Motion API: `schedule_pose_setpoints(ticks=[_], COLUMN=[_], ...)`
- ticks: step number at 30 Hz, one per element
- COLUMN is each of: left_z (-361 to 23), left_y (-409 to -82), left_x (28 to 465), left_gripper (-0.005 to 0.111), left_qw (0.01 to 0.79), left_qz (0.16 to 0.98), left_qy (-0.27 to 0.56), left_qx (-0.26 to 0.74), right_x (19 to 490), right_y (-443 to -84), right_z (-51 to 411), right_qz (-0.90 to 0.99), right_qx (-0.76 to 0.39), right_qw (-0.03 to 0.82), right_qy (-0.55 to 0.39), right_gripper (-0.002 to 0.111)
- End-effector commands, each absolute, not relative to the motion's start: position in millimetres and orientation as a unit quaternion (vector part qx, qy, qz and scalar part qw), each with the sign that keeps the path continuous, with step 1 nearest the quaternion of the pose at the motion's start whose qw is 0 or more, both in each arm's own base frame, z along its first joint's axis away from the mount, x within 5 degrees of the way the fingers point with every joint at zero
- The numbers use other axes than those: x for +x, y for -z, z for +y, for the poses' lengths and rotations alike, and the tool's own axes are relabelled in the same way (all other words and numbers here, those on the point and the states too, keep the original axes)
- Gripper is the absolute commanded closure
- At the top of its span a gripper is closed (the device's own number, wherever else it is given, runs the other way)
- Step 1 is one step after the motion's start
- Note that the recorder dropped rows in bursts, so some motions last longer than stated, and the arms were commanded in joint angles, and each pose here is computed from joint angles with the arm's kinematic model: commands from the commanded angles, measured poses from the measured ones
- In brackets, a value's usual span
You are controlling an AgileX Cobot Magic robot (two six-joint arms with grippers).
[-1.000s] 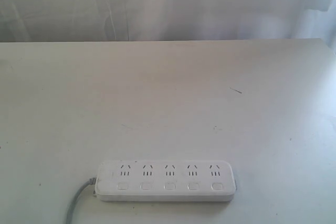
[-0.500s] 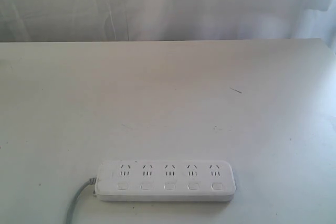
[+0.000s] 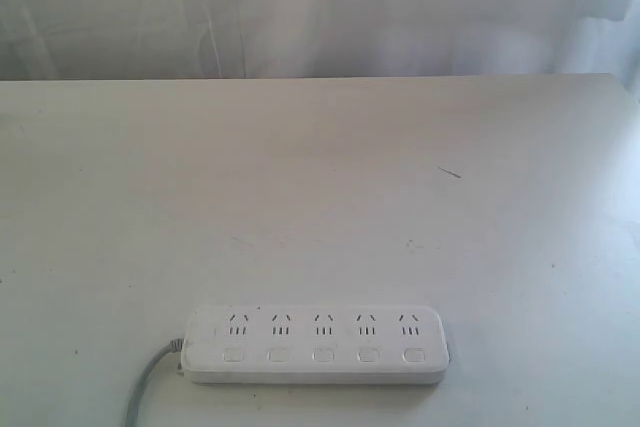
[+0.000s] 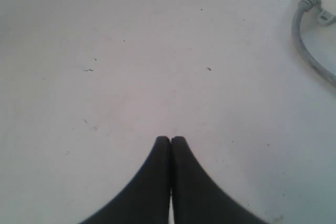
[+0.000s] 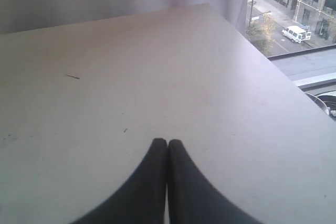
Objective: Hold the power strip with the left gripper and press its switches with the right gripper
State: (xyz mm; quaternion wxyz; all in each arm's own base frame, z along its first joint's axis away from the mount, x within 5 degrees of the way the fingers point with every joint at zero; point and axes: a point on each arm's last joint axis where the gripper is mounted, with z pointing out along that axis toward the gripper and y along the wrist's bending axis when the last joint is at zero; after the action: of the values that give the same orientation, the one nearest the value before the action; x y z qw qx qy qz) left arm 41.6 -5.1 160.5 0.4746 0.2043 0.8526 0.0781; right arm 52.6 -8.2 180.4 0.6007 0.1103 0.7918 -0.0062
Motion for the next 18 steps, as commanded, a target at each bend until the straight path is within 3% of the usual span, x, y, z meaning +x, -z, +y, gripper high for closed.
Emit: schedule_pose_setpoints(ticks=[1, 18], left_z=[-4.9, -3.6], left_y=[-153.4, -153.9], left_x=[38.8, 39.2], left_gripper=[0.107, 0.107], left_qw=[0.449, 0.451], left_qz=[0.867, 0.868], left_qy=[-0.073, -0.081], left_qx=[0.204, 0.190], right_x=[52.6, 52.8], right_y=[-180.9, -180.9], right_z=[-7.3, -6.3], right_qz=[0.789, 0.790], right_qx=[0.104, 0.097], right_qw=[0.605, 0.605], right_qy=[-0.001, -0.006], right_gripper=[0.108, 0.108])
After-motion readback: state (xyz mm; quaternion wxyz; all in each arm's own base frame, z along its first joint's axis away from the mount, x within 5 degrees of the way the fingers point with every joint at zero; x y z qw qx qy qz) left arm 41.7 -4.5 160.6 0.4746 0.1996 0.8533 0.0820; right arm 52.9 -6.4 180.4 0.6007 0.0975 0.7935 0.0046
